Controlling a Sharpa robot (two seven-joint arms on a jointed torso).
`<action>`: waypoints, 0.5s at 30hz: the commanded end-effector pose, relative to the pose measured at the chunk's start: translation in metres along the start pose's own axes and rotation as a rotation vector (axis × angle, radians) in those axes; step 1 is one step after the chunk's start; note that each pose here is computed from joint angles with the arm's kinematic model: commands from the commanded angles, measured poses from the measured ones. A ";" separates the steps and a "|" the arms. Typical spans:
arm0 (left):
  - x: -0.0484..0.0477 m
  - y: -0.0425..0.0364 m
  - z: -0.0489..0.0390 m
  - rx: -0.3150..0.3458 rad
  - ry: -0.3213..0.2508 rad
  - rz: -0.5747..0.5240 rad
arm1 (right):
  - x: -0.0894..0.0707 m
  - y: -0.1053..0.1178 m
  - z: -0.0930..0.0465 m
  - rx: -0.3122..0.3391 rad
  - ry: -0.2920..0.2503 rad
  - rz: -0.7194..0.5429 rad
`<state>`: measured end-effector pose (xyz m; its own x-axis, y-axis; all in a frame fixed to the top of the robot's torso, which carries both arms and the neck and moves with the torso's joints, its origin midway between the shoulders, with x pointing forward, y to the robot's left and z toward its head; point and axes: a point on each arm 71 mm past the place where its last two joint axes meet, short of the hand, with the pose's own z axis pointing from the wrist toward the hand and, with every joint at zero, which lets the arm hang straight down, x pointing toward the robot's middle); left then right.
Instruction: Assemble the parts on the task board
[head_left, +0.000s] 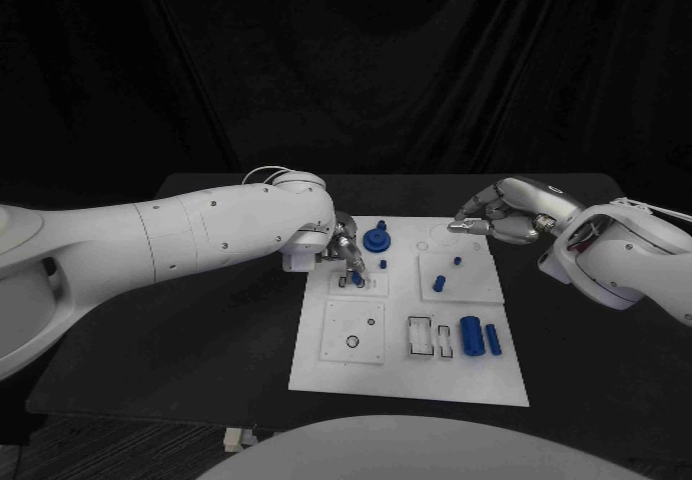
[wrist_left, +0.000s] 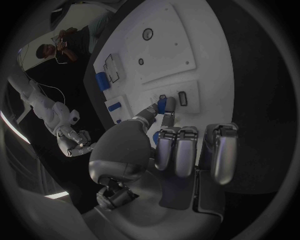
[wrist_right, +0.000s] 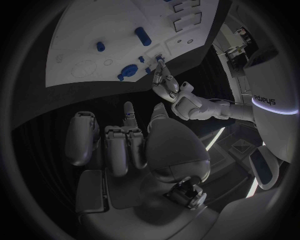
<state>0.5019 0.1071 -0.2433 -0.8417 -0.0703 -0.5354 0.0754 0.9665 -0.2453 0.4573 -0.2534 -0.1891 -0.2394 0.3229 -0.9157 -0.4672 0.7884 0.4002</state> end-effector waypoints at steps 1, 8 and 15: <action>0.0050 -0.0009 0.0026 0.007 0.012 -0.003 | 0.001 -0.001 0.000 0.012 0.007 0.000; 0.0064 -0.0002 0.0026 0.008 0.016 -0.003 | 0.002 -0.001 0.000 0.012 0.009 0.000; 0.0069 -0.0006 0.0027 0.009 0.017 -0.002 | 0.002 -0.001 0.001 0.013 0.012 0.000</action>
<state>0.5012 0.1071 -0.2440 -0.8416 -0.0734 -0.5351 0.0741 0.9656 -0.2491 0.4582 -0.2524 -0.1898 -0.2425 0.3206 -0.9156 -0.4677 0.7882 0.3999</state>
